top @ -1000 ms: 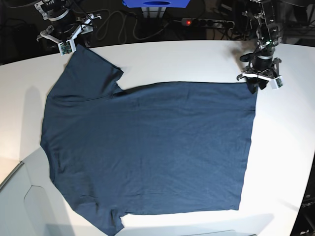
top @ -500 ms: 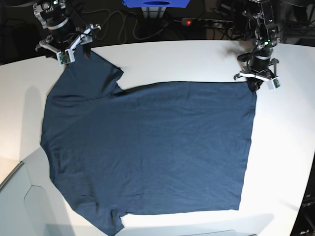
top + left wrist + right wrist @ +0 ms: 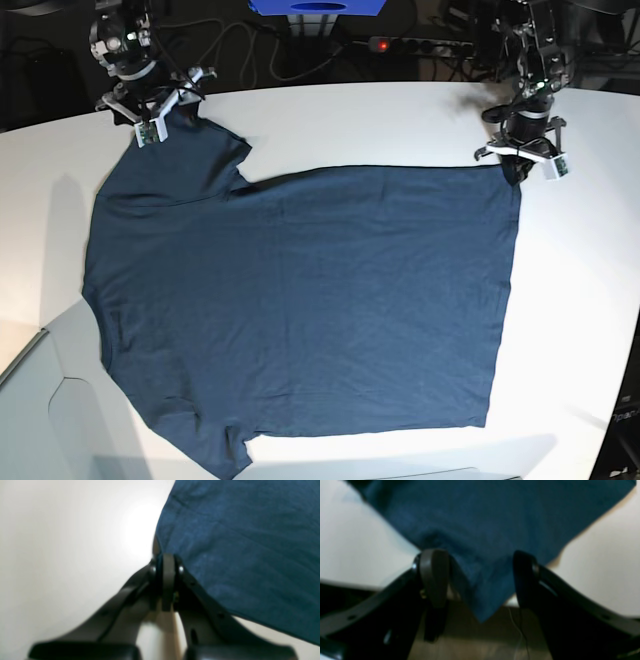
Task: Fold the T-shirt properly
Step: 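Move both grippers to the shoulder corners of the blue shirt and grasp, then pull both grasped shoulder corners back toward the robot, dragging the shirt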
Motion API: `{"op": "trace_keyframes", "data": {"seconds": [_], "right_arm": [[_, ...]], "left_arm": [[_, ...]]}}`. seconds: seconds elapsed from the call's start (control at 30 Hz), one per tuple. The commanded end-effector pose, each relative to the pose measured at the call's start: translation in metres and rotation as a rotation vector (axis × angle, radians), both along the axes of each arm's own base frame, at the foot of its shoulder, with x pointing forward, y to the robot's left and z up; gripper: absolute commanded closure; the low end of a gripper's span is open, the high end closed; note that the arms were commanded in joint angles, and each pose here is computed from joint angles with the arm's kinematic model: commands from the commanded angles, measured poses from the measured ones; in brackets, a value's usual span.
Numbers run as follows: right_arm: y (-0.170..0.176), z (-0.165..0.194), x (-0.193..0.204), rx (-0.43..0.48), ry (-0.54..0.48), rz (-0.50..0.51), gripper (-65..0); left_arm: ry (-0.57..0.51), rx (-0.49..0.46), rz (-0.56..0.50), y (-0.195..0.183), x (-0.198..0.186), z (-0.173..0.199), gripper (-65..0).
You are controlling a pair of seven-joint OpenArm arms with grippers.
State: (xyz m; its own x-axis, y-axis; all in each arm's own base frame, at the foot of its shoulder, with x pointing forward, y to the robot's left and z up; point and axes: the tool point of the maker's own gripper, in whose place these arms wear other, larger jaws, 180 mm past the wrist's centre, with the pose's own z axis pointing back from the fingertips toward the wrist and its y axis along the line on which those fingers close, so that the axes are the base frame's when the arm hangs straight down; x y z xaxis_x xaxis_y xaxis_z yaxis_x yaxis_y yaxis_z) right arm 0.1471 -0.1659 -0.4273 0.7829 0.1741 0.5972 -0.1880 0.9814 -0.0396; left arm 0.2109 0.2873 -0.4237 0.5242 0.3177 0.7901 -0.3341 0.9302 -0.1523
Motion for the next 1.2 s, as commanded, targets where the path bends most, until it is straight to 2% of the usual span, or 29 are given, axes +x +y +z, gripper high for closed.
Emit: {"op": "trace_keyframes", "data": {"seconds": [0.0,0.17,0.2,0.23,0.33,0.43,0.6,0.7,0.93,1.17], "right_arm": [[-0.004,-0.004,-0.007,-0.017,0.031,0.01,-38.5],[-0.007,-0.018,-0.012,-0.02,0.072,0.004,-37.4],[-0.005,-0.02,-0.015,-0.015,0.082,0.019,-35.4],[-0.002,-0.02,-0.016,-0.006,0.085,0.043,-32.4],[0.009,-0.02,-0.02,0.022,0.097,0.119,-17.8],[0.0,-0.019,-0.019,0.013,0.092,0.106,-0.4],[-0.005,-0.014,-0.018,0.0,0.081,0.105,0.0],[0.001,0.0,-0.014,0.003,0.042,0.12,-0.1],[0.013,0.036,-0.005,0.007,-0.045,0.154,-0.1],[-0.019,0.049,-0.007,-0.061,-0.064,0.094,-0.1]], "left_arm": [[0.011,0.013,-0.005,0.004,-0.002,0.002,0.0],[0.014,0.013,-0.006,0.004,-0.003,0.001,0.0],[0.014,0.013,-0.006,0.004,-0.003,0.001,0.0],[0.014,0.013,-0.006,0.004,-0.003,0.001,0.0],[0.017,0.012,-0.006,0.003,-0.004,0.001,0.0],[0.017,0.014,-0.007,0.004,-0.004,0.001,0.0],[0.016,0.014,-0.007,0.004,-0.004,0.001,0.0],[0.02,0.016,-0.007,0.004,-0.007,0.001,0.0],[-0.031,0.038,-0.041,-0.003,-0.002,0.025,0.0],[-0.032,0.081,-0.014,0.011,-0.023,0.042,0.0]]}}
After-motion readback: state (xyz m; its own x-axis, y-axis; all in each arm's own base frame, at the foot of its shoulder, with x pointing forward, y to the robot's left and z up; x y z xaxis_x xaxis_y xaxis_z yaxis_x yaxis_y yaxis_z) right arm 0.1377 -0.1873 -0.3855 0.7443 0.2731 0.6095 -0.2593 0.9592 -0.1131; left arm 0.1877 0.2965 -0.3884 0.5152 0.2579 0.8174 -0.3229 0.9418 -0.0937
